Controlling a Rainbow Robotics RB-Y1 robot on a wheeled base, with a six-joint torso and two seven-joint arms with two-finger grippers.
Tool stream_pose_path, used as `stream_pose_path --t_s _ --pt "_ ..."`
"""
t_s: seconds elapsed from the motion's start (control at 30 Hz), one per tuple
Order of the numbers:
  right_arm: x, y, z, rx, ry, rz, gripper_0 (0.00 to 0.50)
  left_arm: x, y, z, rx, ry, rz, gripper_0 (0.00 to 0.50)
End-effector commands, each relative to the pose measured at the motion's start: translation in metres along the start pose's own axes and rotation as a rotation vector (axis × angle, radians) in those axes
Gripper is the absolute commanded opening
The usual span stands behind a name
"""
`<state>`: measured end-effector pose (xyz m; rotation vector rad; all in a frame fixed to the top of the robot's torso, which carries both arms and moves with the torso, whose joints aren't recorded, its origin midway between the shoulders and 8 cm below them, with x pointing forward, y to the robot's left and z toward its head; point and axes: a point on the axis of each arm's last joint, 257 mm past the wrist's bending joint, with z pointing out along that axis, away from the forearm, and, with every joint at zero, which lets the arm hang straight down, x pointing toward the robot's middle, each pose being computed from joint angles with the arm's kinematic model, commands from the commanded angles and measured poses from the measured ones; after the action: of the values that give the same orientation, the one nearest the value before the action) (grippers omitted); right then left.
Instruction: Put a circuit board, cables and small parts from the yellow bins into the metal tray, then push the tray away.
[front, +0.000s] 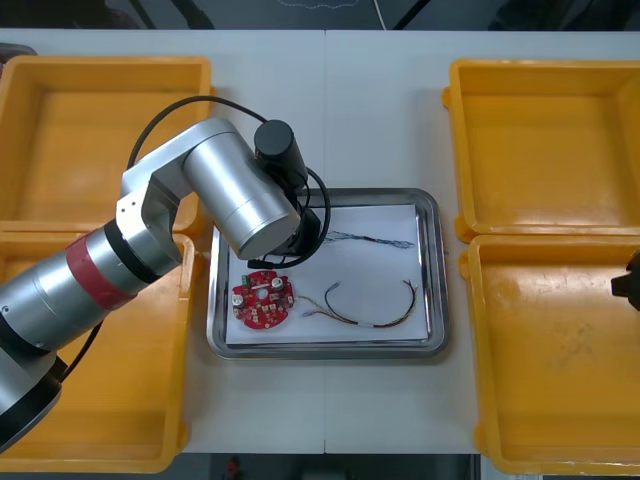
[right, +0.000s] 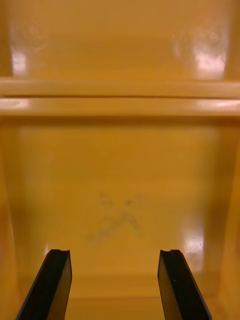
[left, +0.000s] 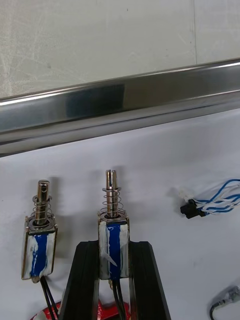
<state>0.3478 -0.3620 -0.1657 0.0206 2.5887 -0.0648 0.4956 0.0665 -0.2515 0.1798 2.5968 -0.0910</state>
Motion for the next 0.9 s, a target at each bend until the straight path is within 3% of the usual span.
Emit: stream_pose_path --t_s 0.03,0.27,0.3,0.33,0.37,0.43,0.7,0.9 --pt "0.012 -0.019 -0.007 0.056 0.008 0.031 0.5 -0.002 -0.017 0.001 0.018 -0.022 -0.043 0.001" --pt "0.017 -0.022 -0.006 0.06 0.02 0.037 0.5 -0.003 -0.018 0.0 0.023 -0.023 -0.046 0.006" --pt "0.017 -0.021 -0.006 0.058 0.021 0.037 0.5 -0.004 -0.019 0.0 0.024 -0.024 -0.049 0.086" --pt "0.018 -0.021 -0.006 0.058 0.022 0.04 0.5 -0.005 -0.019 -0.001 0.026 -0.026 -0.053 0.279" --pt "0.018 -0.021 -0.005 0.056 0.023 0.042 0.5 -0.005 -0.019 -0.001 0.026 -0.028 -0.053 0.398" --pt "0.019 -0.021 -0.004 0.053 0.027 0.044 0.5 -0.006 -0.019 -0.003 0.029 -0.031 -0.058 0.5" --pt "0.02 -0.018 -0.004 0.042 0.033 0.042 0.5 -0.008 -0.028 -0.011 0.058 -0.031 -0.071 0.5" --pt "0.019 -0.02 -0.004 0.047 0.031 0.042 0.5 -0.011 -0.026 -0.024 0.058 -0.03 -0.079 0.5"
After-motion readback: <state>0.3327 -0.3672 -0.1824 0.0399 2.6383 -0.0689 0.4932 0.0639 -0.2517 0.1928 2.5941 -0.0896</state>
